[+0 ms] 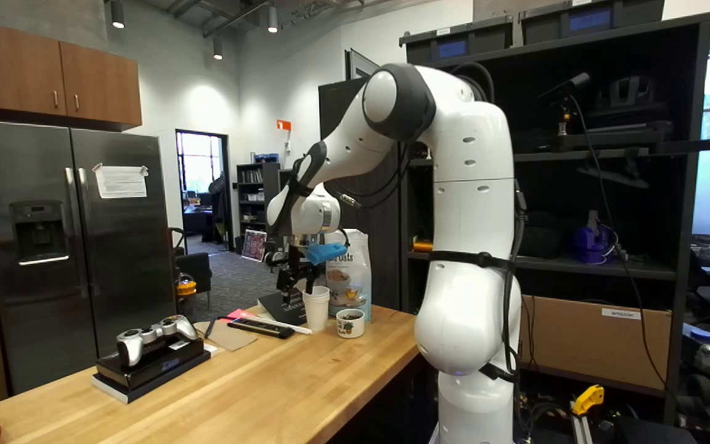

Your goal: Move the cups to the left

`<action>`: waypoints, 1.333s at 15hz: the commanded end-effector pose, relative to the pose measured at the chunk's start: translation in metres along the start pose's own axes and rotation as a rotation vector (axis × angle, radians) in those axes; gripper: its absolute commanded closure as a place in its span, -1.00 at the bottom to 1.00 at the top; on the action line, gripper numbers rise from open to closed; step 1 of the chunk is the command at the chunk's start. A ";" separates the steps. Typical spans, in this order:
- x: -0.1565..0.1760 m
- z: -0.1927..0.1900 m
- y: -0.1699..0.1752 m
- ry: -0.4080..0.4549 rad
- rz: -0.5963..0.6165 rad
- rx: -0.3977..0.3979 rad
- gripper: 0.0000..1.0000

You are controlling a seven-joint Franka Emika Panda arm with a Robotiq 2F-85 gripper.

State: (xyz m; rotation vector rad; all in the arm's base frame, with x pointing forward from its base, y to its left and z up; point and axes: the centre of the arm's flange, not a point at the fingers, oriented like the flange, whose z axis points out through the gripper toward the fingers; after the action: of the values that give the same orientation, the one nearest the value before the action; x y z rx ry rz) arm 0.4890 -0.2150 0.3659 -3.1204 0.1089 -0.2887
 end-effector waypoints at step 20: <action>-0.014 0.041 0.014 -0.133 0.032 -0.094 0.24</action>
State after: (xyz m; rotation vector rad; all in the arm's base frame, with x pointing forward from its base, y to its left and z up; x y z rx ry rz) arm 0.4834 -0.2262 0.3186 -3.2004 0.1606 -0.0887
